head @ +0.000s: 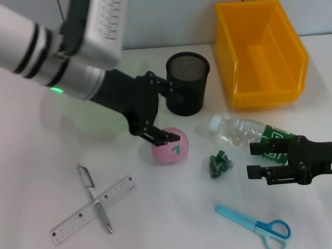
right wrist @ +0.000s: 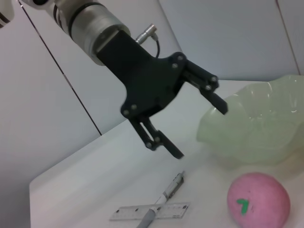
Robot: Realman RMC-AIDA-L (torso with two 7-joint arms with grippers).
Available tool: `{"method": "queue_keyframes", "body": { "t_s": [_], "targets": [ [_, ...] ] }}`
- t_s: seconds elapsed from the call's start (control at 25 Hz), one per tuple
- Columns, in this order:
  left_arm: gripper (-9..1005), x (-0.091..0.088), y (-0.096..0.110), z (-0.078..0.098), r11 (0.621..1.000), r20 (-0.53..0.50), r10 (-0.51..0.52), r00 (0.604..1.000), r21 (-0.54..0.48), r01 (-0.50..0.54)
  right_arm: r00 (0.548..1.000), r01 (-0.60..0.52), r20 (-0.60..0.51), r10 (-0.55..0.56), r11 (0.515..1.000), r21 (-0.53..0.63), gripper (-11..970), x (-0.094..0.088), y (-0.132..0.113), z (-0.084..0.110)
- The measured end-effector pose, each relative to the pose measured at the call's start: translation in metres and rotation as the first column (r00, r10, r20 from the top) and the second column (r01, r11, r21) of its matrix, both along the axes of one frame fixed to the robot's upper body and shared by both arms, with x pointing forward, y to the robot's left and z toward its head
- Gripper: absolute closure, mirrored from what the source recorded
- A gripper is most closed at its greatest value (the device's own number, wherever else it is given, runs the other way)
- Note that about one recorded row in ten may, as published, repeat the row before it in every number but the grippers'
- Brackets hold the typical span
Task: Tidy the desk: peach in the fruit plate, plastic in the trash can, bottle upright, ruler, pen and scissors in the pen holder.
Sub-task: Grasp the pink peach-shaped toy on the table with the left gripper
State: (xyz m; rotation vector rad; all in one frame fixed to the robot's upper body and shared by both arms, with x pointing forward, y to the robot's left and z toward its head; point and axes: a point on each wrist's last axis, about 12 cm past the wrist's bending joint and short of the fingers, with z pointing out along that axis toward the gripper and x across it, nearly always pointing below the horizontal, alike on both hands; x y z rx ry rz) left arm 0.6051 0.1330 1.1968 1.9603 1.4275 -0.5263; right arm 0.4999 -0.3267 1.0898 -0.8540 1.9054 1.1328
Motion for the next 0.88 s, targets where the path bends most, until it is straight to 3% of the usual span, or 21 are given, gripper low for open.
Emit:
{"method": "queue_keyframes", "body": {
  "t_s": [0.08, 0.4, 0.72, 0.76, 0.88],
  "targets": [
    [196, 0.003, -0.015, -0.002, 0.997, 0.041, -0.015, 0.999, 0.071, 0.012, 1.000, 0.007, -0.004, -0.007, 1.000, -0.002, 183, 0.002, 0.000, 0.001],
    [195, -0.001, -0.038, -0.024, 0.984, 0.091, -0.073, 0.993, 0.170, 0.057, 1.000, 0.014, -0.006, -0.014, 1.000, -0.006, 182, 0.004, 0.000, 0.001],
    [194, -0.001, -0.043, -0.035, 0.978, 0.107, -0.073, 0.992, 0.202, 0.050, 1.000, 0.013, -0.008, -0.014, 1.000, -0.008, 182, 0.003, -0.001, 0.001],
    [194, 0.000, -0.045, -0.050, 0.968, 0.126, -0.056, 0.990, 0.248, 0.023, 1.000, 0.011, -0.010, -0.011, 1.000, -0.009, 182, 0.003, -0.001, 0.001],
    [194, 0.001, -0.045, -0.053, 0.965, 0.130, -0.047, 0.990, 0.261, 0.011, 1.000, 0.010, -0.012, -0.010, 1.000, -0.011, 182, 0.002, -0.002, 0.001]
  ]
}}
